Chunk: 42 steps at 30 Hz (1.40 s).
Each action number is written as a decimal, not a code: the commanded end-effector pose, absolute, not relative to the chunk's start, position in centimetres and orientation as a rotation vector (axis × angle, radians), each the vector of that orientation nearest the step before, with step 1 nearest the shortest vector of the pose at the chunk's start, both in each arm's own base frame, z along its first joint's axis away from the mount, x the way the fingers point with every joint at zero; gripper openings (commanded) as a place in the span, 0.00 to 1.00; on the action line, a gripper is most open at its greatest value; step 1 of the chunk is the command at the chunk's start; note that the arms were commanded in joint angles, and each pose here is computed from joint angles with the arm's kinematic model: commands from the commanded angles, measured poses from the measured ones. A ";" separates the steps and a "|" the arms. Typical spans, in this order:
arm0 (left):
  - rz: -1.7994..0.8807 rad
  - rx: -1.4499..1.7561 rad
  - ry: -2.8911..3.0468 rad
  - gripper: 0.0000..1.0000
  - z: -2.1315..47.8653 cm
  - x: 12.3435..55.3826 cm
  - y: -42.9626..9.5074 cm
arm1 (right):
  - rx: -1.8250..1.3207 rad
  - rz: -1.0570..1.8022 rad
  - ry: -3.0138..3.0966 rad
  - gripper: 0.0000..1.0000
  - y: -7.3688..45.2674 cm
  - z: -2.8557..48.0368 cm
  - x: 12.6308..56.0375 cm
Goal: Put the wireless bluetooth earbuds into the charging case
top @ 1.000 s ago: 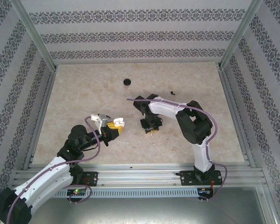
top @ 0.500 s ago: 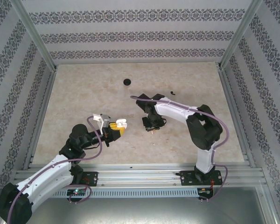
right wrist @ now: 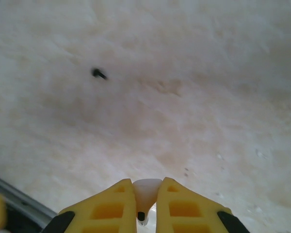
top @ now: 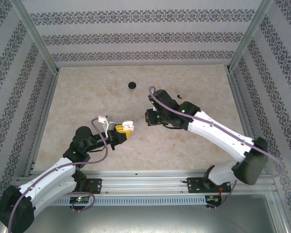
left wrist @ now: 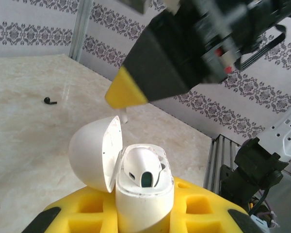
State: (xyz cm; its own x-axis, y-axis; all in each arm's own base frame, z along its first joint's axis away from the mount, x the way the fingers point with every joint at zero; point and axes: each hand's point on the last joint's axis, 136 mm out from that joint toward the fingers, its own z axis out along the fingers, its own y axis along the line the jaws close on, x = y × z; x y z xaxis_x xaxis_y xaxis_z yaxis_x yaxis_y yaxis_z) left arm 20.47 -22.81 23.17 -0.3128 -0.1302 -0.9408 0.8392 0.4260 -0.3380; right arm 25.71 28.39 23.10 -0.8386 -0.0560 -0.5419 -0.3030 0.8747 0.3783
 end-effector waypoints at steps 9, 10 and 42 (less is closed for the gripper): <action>-1.065 0.700 1.406 0.00 28.1 20.8 -23.5 | -0.326 0.915 2.209 0.08 32.8 30.1 24.1; -1.066 0.700 1.405 0.00 28.1 20.8 -23.5 | -0.336 0.927 2.197 0.08 33.2 30.4 24.0; -1.035 0.658 1.394 0.00 28.7 21.5 -23.1 | -0.423 0.975 2.247 0.07 35.6 28.1 21.8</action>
